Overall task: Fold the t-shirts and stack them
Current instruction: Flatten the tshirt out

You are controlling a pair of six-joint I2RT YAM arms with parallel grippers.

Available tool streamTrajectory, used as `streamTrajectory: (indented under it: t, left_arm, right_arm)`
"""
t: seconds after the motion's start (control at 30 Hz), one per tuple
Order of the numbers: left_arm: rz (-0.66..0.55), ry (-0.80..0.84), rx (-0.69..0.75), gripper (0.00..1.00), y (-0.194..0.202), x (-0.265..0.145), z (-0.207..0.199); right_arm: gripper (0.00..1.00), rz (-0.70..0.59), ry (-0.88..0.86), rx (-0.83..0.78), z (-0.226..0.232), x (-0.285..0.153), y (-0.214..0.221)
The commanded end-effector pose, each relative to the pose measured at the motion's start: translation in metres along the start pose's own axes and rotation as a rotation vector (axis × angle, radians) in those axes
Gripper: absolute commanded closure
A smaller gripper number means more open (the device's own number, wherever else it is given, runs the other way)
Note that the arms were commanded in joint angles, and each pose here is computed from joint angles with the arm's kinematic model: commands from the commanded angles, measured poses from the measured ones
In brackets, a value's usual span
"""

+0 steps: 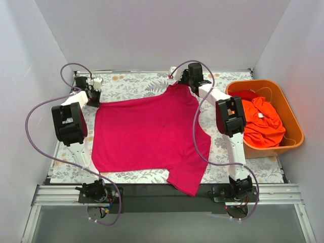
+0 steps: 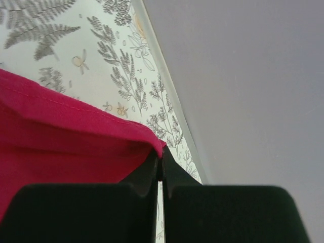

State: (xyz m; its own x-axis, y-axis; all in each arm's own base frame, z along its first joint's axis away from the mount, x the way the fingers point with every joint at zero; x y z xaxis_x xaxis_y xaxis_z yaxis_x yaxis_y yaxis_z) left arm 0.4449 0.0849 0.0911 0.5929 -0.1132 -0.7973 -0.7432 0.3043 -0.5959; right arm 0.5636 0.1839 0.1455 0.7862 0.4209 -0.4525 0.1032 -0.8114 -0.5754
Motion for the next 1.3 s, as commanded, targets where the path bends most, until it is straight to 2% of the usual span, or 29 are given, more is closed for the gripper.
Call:
streamTrajectory:
  t: [0.0, 0.07, 0.1, 0.13, 0.23, 0.27, 0.37, 0.43, 0.47, 0.5, 0.53, 0.57, 0.6, 0.63, 0.67, 0.7, 0.73, 0.8, 0.83, 0.93, 1.03, 1.27]
  left_arm:
    - [-0.079, -0.068, -0.017, 0.99, -0.034, 0.002, 0.021]
    - [-0.085, -0.098, -0.034, 0.99, -0.043, 0.008, 0.029]
    - [-0.062, -0.12, -0.044, 0.99, -0.039, 0.017, 0.033]
    - [-0.041, -0.131, -0.058, 0.98, -0.037, 0.022, 0.035]
    - [-0.023, -0.175, -0.106, 0.77, -0.04, 0.023, 0.042]
    - [-0.032, -0.177, -0.122, 0.66, -0.043, 0.018, 0.045]
    - [-0.091, -0.183, -0.161, 0.48, -0.055, -0.011, 0.051]
    - [-0.103, -0.146, -0.17, 0.45, -0.059, -0.029, 0.048]
    - [-0.13, -0.143, -0.161, 0.44, -0.066, -0.048, 0.048]
    - [-0.135, -0.12, -0.15, 0.44, -0.068, -0.058, 0.046]
    - [-0.098, -0.063, -0.147, 0.44, -0.062, -0.067, 0.037]
    - [-0.113, -0.019, -0.123, 0.44, -0.065, -0.079, 0.03]
    - [-0.111, 0.012, -0.116, 0.44, -0.063, -0.086, 0.025]
    - [-0.064, 0.061, -0.124, 0.44, -0.051, -0.089, 0.015]
    - [-0.078, 0.106, -0.108, 0.45, -0.051, -0.099, 0.007]
    - [-0.068, 0.125, -0.107, 0.46, -0.047, -0.101, 0.003]
    - [-0.028, 0.154, -0.124, 0.47, -0.036, -0.099, -0.004]
    - [-0.004, 0.179, -0.131, 0.49, -0.026, -0.1, -0.01]
    - [0.009, 0.187, -0.135, 0.51, -0.021, -0.098, -0.013]
    - [0.049, 0.208, -0.159, 0.53, -0.007, -0.092, -0.02]
    - [0.084, 0.228, -0.196, 0.55, 0.0, -0.085, -0.024]
    - [0.155, 0.23, -0.255, 0.55, 0.012, -0.065, -0.025]
  right_arm:
    - [0.99, -0.011, 0.187, -0.037, -0.036, 0.01, -0.02]
    - [0.99, 0.006, 0.242, -0.044, -0.038, 0.022, -0.016]
    - [0.94, 0.01, 0.269, -0.06, -0.038, 0.025, -0.016]
    - [0.76, 0.014, 0.321, -0.061, -0.042, 0.025, -0.017]
    - [0.39, 0.017, 0.356, -0.029, -0.041, 0.026, -0.022]
    - [0.36, 0.021, 0.384, -0.01, -0.05, 0.017, -0.028]
    - [0.29, 0.016, 0.376, 0.064, -0.058, -0.016, -0.044]
    - [0.24, 0.025, 0.331, 0.095, -0.056, -0.038, -0.048]
    - [0.24, -0.001, 0.345, 0.138, -0.068, -0.066, -0.063]
    - [0.14, 0.072, 0.244, 0.155, -0.049, -0.075, -0.051]
    - [0.03, 0.089, 0.198, 0.177, -0.045, -0.086, -0.051]
    - [0.03, 0.072, 0.167, 0.22, -0.046, -0.109, -0.06]
    - [0.04, 0.152, 0.04, 0.235, -0.023, -0.12, -0.046]
    - [0.1, 0.145, -0.027, 0.255, -0.018, -0.136, -0.049]
    - [0.12, 0.171, -0.073, 0.278, -0.009, -0.144, -0.045]
    - [0.16, 0.244, -0.175, 0.327, 0.011, -0.155, -0.033]
    - [0.29, 0.253, -0.232, 0.355, 0.019, -0.161, -0.031]
    - [0.39, 0.287, -0.308, 0.447, 0.031, -0.17, -0.021]
    - [0.48, 0.316, -0.338, 0.483, 0.039, -0.17, -0.015]
    - [0.58, 0.36, -0.382, 0.608, 0.04, -0.16, 0.002]
    - [0.62, 0.4, -0.419, 0.695, 0.041, -0.146, 0.022]
    - [0.62, 0.463, -0.447, 0.738, 0.053, -0.119, 0.054]
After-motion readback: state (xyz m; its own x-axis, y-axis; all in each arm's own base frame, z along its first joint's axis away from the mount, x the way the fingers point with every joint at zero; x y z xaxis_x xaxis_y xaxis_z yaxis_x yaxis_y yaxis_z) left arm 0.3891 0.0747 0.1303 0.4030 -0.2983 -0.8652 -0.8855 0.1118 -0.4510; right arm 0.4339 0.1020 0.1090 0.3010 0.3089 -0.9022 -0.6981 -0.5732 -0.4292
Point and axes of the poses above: each gripper's point midway between its finger pads, its own x axis out along the fingers, its own z axis along the line the jaws close on, y = z × x, the point moved 8 cm from there along -x, back along the fingers, and after that the axes turned 4 degrees about x, right-handed, at the moved point
